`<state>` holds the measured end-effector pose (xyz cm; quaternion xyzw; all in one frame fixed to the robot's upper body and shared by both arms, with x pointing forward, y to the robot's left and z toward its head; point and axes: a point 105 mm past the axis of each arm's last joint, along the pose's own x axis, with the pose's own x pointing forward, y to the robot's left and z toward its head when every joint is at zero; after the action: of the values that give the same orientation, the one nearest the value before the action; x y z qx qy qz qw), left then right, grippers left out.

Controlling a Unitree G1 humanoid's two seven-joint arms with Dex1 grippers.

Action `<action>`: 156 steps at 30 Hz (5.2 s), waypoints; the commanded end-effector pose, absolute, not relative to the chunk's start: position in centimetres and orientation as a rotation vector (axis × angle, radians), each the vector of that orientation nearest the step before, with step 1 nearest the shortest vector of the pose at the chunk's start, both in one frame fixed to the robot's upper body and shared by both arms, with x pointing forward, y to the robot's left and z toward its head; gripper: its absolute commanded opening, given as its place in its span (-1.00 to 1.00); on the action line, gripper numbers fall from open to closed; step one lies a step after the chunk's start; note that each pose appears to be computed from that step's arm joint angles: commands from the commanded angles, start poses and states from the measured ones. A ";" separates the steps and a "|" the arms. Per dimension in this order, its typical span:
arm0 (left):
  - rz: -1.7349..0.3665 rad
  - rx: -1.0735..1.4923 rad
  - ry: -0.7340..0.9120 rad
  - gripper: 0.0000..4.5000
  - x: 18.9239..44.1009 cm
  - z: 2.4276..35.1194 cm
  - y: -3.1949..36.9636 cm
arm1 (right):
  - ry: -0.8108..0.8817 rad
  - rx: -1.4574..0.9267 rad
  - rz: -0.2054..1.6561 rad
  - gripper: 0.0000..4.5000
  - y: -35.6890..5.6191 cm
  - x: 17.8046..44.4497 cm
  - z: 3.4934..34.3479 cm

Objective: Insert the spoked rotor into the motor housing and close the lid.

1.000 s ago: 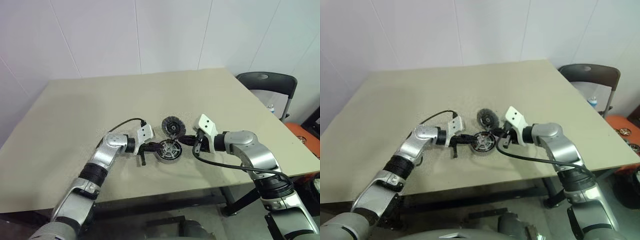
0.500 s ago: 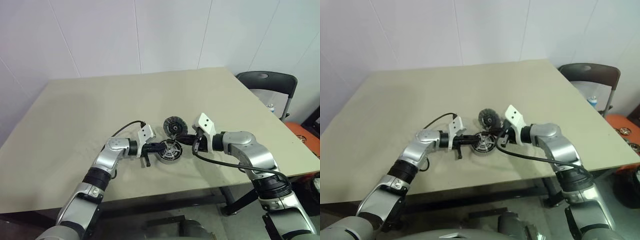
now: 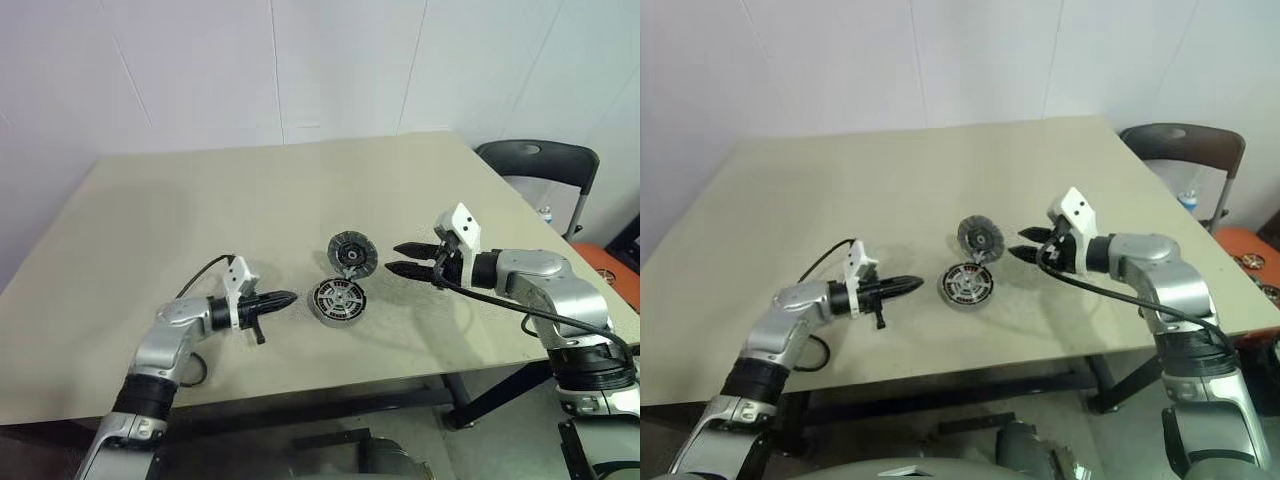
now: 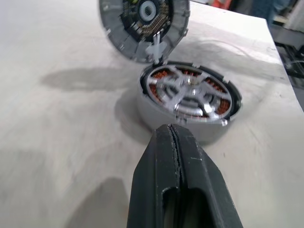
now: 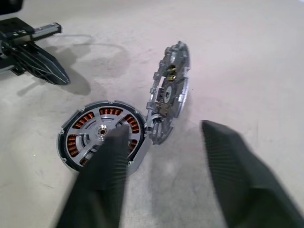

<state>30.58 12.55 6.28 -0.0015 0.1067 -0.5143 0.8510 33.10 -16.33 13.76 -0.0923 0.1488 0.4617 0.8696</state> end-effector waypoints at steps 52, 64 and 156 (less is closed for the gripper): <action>-0.907 0.036 0.119 -1.00 32.7 8.6 14.2 | 0.208 -0.488 1.053 -0.80 -9.8 33.2 11.3; -0.902 0.050 0.131 -1.00 32.9 8.0 14.4 | 0.190 -0.548 1.095 -0.80 -10.9 32.1 11.1; -0.951 0.082 0.223 -1.00 32.2 4.7 13.1 | 0.216 -0.516 1.125 -0.99 -8.8 34.4 9.1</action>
<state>32.01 13.14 4.10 0.0276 0.1206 -0.4542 0.8823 34.51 -9.18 8.05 -0.2359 0.1186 0.5167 0.8144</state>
